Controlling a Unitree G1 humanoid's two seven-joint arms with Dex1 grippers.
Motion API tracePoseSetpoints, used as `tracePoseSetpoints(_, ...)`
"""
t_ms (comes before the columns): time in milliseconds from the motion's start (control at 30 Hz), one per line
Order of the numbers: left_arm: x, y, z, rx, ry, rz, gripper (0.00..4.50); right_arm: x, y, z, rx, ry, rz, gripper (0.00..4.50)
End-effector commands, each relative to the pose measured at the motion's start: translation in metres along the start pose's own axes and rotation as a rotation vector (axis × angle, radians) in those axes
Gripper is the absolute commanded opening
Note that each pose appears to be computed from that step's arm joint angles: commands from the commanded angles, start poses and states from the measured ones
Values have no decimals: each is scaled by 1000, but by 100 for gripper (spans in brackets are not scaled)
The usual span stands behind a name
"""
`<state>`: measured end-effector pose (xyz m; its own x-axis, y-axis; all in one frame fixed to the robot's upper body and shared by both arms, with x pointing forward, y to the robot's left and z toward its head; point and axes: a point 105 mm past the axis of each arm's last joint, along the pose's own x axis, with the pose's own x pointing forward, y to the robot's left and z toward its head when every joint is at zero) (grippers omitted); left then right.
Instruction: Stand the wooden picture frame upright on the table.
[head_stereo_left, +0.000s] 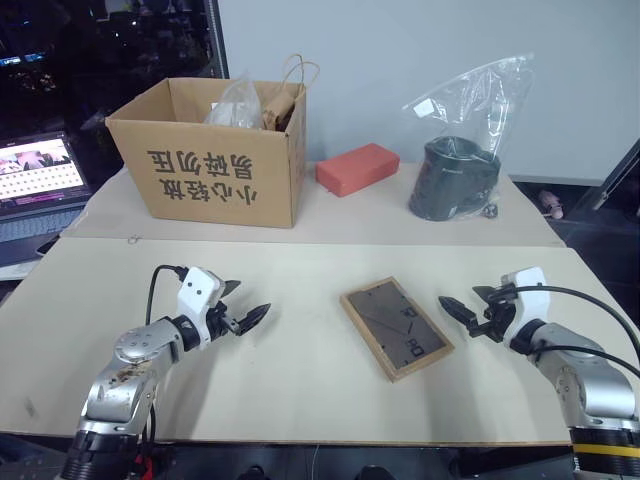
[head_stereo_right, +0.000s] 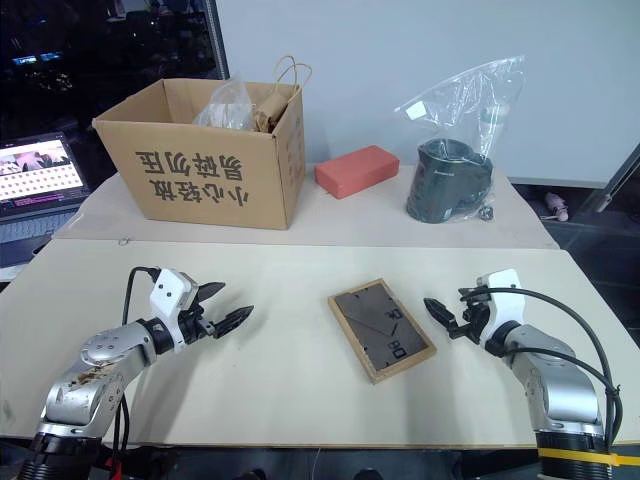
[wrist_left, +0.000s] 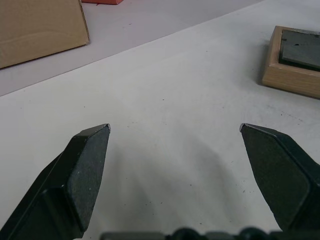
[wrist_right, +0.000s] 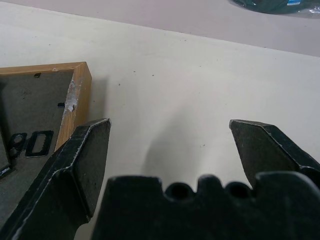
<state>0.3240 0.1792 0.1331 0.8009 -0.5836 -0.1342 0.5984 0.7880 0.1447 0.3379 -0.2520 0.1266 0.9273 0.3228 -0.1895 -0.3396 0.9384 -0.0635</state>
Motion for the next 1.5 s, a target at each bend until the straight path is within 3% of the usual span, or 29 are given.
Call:
tracePoseSetpoints(33,-2,-2,11,-6,-27,-45,450,-8,-9,21,-59,-67,-10,445)
tracePoseSetpoints(133,-6,-17,24,-57,-20,-202,450,-18,-5,42,-217,-74,101,445)
tracePoseSetpoints(167,-8,-21,26,-48,-3,-246,424,-20,-6,45,-294,-48,127,448)
tracePoseSetpoints(233,-13,-27,25,-13,51,-323,372,-24,-9,48,-409,1,169,394)
tracePoseSetpoints(400,-13,-38,21,41,125,-437,193,-24,-12,33,-739,208,284,239)
tracePoseSetpoints(567,14,-81,12,114,204,-591,7,-9,2,10,-688,284,430,68)
tracePoseSetpoints(633,25,-97,13,132,201,-624,0,-6,10,3,-658,288,486,8)
tracePoseSetpoints(833,33,-108,-15,207,310,-624,0,2,46,-2,-543,229,644,8)
tracePoseSetpoints(967,23,-84,-33,211,383,-531,0,10,88,-10,-502,188,780,8)
tracePoseSetpoints(1167,-7,-41,-35,203,411,-416,0,13,124,-8,-476,139,884,8)
tracePoseSetpoints(1267,-21,-29,-40,193,433,-383,0,18,129,-7,-479,130,883,8)
tracePoseSetpoints(1500,-27,-32,-41,110,383,-338,0,24,132,-4,-489,118,892,8)
